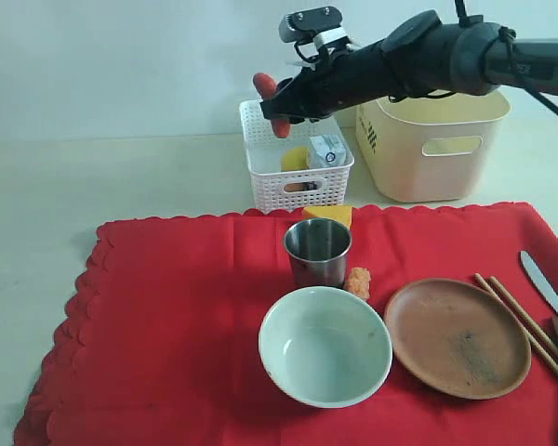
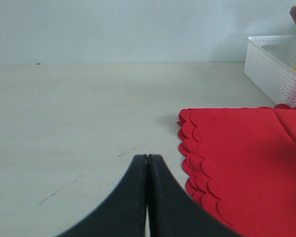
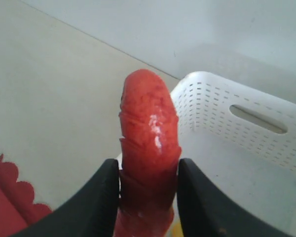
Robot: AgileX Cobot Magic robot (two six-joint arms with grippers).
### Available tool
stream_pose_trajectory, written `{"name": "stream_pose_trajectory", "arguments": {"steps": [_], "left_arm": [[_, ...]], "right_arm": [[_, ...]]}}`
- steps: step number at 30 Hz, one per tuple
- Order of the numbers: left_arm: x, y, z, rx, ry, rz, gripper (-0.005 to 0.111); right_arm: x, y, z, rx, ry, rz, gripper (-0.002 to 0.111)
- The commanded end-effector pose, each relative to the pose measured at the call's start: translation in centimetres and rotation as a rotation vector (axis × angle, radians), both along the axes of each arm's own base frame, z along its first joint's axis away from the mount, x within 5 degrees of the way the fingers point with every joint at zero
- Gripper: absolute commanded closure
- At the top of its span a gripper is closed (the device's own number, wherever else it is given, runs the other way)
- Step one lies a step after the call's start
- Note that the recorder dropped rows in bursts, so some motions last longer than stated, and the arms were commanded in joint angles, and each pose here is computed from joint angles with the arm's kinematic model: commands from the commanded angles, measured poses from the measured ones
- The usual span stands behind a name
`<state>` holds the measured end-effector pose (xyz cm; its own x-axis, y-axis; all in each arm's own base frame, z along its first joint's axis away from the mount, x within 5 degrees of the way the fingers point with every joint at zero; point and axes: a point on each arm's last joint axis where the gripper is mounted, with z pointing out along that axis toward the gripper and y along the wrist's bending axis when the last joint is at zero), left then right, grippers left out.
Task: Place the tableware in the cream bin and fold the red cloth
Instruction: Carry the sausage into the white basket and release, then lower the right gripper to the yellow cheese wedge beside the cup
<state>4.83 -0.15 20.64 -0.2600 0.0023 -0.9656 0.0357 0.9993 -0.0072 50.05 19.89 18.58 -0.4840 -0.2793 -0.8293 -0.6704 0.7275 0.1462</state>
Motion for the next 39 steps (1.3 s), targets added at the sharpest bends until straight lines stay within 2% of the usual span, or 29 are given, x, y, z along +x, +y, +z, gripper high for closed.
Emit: {"name": "stream_pose_trajectory", "arguments": {"steps": [1, 5, 7, 12, 14, 16, 23, 29, 39], "left_arm": [[0.0, 0.0, 0.0, -0.004, -0.014, 0.000, 0.107], [0.0, 0.0, 0.0, -0.004, -0.014, 0.000, 0.107], [0.0, 0.0, 0.0, -0.004, -0.014, 0.000, 0.107], [0.0, 0.0, 0.0, -0.004, -0.014, 0.000, 0.107], [0.0, 0.0, 0.0, -0.004, -0.014, 0.000, 0.107], [0.0, 0.0, 0.0, -0.004, -0.014, 0.000, 0.107], [0.0, 0.0, 0.0, -0.004, -0.014, 0.000, 0.107], [0.0, 0.0, 0.0, -0.004, -0.014, 0.000, 0.107], [0.0, 0.0, 0.0, -0.004, -0.014, 0.000, 0.107]], "right_arm": [[0.5, 0.7, -1.3, 0.022, 0.031, 0.042, 0.108], [1.1, 0.8, -3.2, 0.009, 0.046, 0.028, 0.106], [1.1, 0.7, -4.0, 0.005, 0.055, 0.023, 0.097], [1.2, 0.7, -4.0, 0.003, 0.047, 0.012, 0.060], [1.3, 0.6, -3.8, 0.005, 0.044, 0.004, 0.051], [1.4, 0.4, -3.5, 0.013, 0.049, -0.010, 0.047], [0.9, -1.0, 0.5, -0.024, 0.063, -0.063, 0.045], [-0.7, -1.6, 4.6, -0.058, 0.096, -0.023, 0.045], [-3.6, -2.6, 9.2, -0.135, 0.189, 0.006, 0.054]]}}
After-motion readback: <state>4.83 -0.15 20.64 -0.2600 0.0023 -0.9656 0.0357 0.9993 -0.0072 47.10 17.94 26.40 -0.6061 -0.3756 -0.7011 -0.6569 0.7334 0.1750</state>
